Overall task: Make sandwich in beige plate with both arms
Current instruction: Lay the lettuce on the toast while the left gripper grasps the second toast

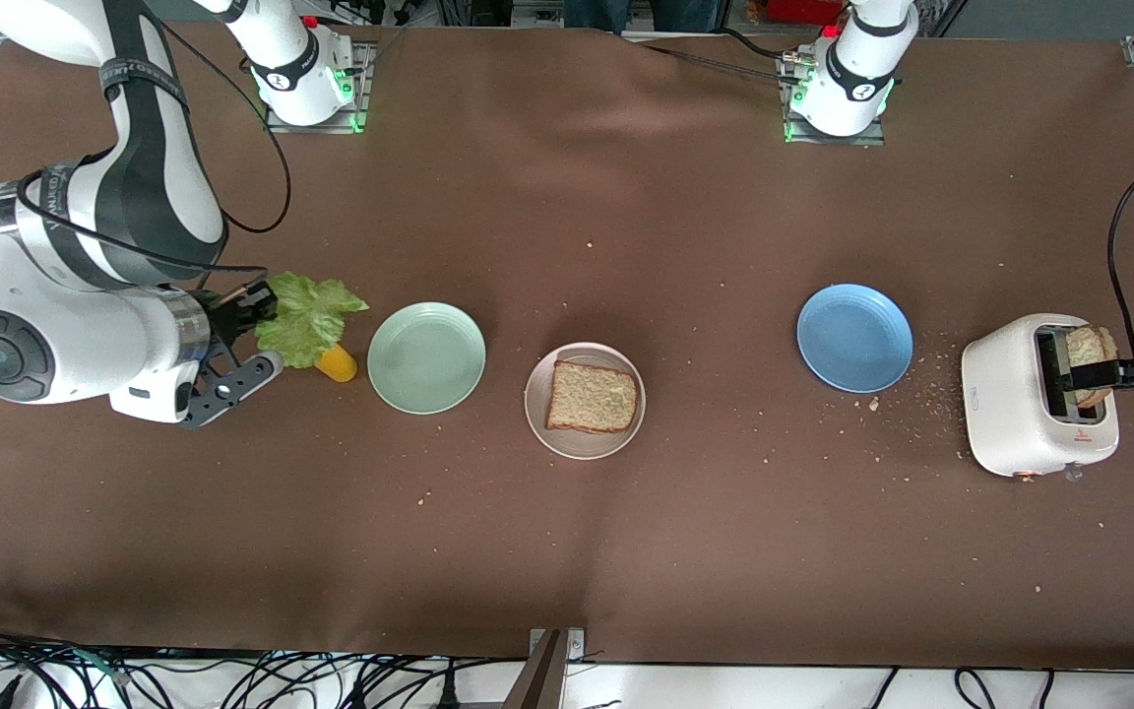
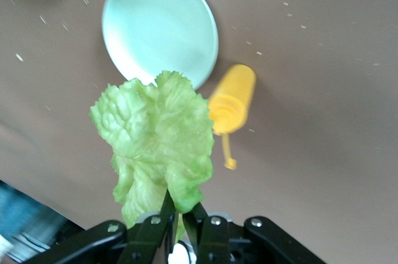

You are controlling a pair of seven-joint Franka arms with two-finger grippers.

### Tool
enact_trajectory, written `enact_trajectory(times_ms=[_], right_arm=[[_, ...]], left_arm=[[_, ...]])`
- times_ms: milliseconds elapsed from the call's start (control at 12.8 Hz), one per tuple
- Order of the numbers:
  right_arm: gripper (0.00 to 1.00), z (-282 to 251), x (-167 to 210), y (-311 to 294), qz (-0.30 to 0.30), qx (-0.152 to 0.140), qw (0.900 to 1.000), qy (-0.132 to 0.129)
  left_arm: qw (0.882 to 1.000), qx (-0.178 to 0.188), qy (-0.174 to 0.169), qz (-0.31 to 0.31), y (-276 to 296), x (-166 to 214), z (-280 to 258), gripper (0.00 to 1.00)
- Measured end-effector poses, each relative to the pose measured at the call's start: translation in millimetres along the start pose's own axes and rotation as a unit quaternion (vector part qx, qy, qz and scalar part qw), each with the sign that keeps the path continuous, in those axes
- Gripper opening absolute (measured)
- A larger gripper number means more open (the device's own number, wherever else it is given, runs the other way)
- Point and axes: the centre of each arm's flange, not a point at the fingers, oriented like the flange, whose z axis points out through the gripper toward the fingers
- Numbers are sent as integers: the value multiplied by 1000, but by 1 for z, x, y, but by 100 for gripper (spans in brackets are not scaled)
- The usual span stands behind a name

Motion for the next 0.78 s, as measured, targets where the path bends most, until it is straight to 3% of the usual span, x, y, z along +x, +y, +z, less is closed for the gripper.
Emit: enact_trajectory(times_ms=[156,311,467,701,779], right_arm=[[9,4,24,-42,69,25,997,39],[9,17,51,-77,138,70,985,71],[9,38,80,-102,199,112,969,90],[9,98,127,-149,284,149,940,119],[9,121,140,-166,305,158,930,131]], left_arm=[[1000,3,0,13,-12,-1,17,100],[999,13,10,28,-22,-1,32,100],[999,16,20,32,-35,-9,45,100],[999,18,32,27,-53,-23,61,100],[999,19,34,25,-56,-26,68,90]])
